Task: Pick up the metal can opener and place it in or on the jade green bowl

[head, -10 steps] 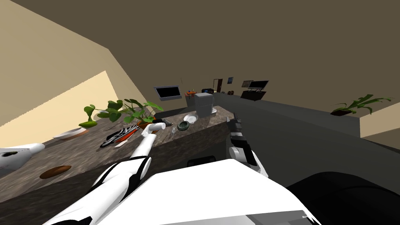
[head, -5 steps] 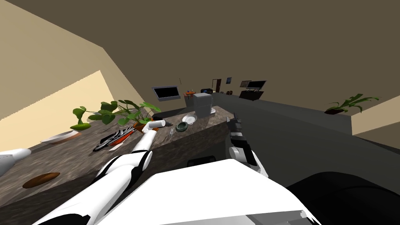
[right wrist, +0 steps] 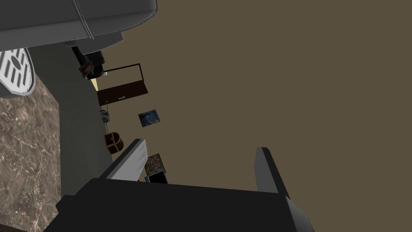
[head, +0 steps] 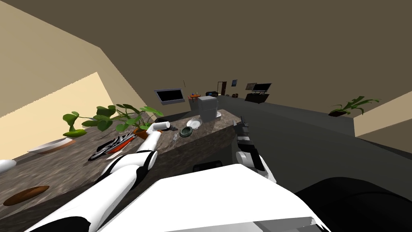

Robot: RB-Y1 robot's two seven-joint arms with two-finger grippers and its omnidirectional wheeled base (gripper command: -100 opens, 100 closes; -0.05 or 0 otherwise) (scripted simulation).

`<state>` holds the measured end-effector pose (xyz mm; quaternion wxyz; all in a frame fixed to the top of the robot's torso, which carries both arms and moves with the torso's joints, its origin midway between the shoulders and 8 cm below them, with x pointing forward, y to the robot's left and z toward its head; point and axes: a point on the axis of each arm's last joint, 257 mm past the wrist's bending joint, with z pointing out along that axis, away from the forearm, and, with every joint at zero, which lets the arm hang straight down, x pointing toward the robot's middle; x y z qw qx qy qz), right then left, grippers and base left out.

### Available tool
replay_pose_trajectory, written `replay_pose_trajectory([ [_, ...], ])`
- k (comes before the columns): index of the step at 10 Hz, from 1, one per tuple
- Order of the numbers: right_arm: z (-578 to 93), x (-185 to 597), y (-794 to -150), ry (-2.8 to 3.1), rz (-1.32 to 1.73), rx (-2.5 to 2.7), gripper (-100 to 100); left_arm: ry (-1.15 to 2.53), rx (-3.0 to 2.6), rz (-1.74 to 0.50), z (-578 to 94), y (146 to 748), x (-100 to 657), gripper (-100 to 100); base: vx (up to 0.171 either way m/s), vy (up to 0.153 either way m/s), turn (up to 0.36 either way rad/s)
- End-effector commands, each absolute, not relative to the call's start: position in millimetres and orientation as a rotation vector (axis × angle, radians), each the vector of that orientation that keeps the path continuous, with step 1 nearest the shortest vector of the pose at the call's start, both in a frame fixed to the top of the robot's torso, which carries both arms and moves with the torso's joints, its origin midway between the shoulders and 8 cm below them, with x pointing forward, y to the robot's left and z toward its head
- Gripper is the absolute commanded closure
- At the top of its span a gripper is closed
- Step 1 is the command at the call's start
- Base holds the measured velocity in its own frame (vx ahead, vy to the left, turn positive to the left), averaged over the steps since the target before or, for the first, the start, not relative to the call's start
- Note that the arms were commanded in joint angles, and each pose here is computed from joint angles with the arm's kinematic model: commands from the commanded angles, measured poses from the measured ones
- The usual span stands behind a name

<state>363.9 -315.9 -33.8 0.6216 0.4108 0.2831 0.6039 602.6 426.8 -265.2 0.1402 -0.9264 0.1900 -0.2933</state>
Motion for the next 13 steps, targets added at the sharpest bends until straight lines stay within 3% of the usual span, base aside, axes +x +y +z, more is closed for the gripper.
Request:
replay_pose_trajectory([
  [1, -33.8, 363.9, -315.9, 0.65, 1.388, 0.944, 0, 0.503, -2.739, -0.775, -273.8, 427.6, 593.7, -100, 0.025, 0.001, -0.031],
  [13, -33.8, 363.9, -315.9, 0.65, 1.388, 0.944, 0, 0.128, -3.033, -0.335, -298.5, 424.1, 532.3, -100, 0.02, 0.01, -0.023],
])
